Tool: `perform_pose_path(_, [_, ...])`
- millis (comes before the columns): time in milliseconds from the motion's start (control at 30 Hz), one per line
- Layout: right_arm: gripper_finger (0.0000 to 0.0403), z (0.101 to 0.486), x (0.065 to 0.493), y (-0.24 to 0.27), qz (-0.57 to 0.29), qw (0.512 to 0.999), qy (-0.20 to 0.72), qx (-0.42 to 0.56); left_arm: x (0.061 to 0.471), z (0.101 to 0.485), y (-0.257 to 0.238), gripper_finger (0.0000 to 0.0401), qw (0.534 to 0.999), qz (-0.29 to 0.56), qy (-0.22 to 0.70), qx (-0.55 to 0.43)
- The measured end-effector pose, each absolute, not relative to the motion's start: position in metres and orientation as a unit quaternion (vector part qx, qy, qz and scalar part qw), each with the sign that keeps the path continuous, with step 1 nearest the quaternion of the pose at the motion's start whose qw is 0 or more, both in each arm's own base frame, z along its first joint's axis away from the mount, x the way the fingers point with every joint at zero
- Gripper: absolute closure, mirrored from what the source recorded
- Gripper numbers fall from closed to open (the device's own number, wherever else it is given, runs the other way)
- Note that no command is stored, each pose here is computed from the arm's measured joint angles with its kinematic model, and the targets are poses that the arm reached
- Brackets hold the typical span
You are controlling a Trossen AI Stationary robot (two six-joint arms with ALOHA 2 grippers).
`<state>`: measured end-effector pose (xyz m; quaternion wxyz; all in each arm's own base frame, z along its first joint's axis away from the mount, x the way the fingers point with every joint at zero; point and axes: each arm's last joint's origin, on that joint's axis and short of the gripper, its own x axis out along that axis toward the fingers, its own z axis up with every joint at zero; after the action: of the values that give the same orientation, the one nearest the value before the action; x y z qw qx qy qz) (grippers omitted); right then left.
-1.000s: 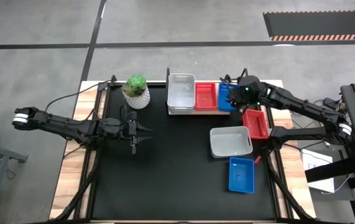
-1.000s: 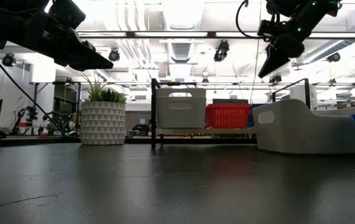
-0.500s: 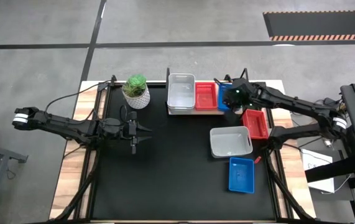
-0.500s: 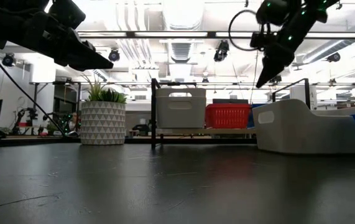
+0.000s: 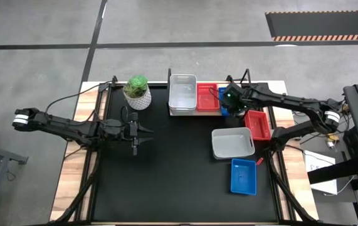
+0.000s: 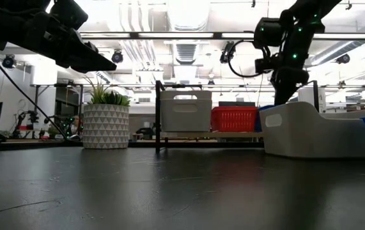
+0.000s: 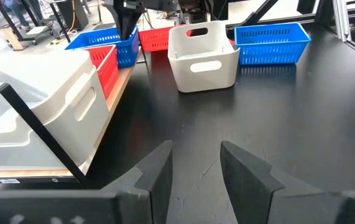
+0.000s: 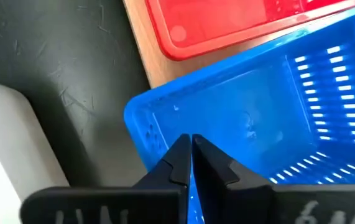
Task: Stack baskets on shelf by color
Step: Stack the left blue bin on the blue bin on the shelf, then stack the white bin on the white bin on the shelf
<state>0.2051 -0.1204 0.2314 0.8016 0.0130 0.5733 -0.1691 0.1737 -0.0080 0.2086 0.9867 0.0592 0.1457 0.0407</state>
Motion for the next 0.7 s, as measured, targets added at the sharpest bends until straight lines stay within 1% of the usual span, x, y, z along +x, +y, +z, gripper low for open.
perform_pose_path(133, [0.0394, 0.237, 0.205, -0.12, -0.171, 0.803, 0.57, 0.013, 0.174, 0.209, -0.008, 0.0283, 0.987, 0.041, 0.146, 0.059])
perform_pose_path(433, [0.0394, 0.261, 0.211, -0.123, -0.183, 0.825, 0.535, 0.005, 0.174, 0.209, -0.008, 0.0283, 0.987, 0.041, 0.146, 0.059])
perform_pose_path(700, [0.0394, 0.282, 0.225, -0.105, -0.162, 0.848, 0.505, -0.012, 0.174, 0.209, -0.008, 0.0283, 0.987, 0.041, 0.146, 0.059])
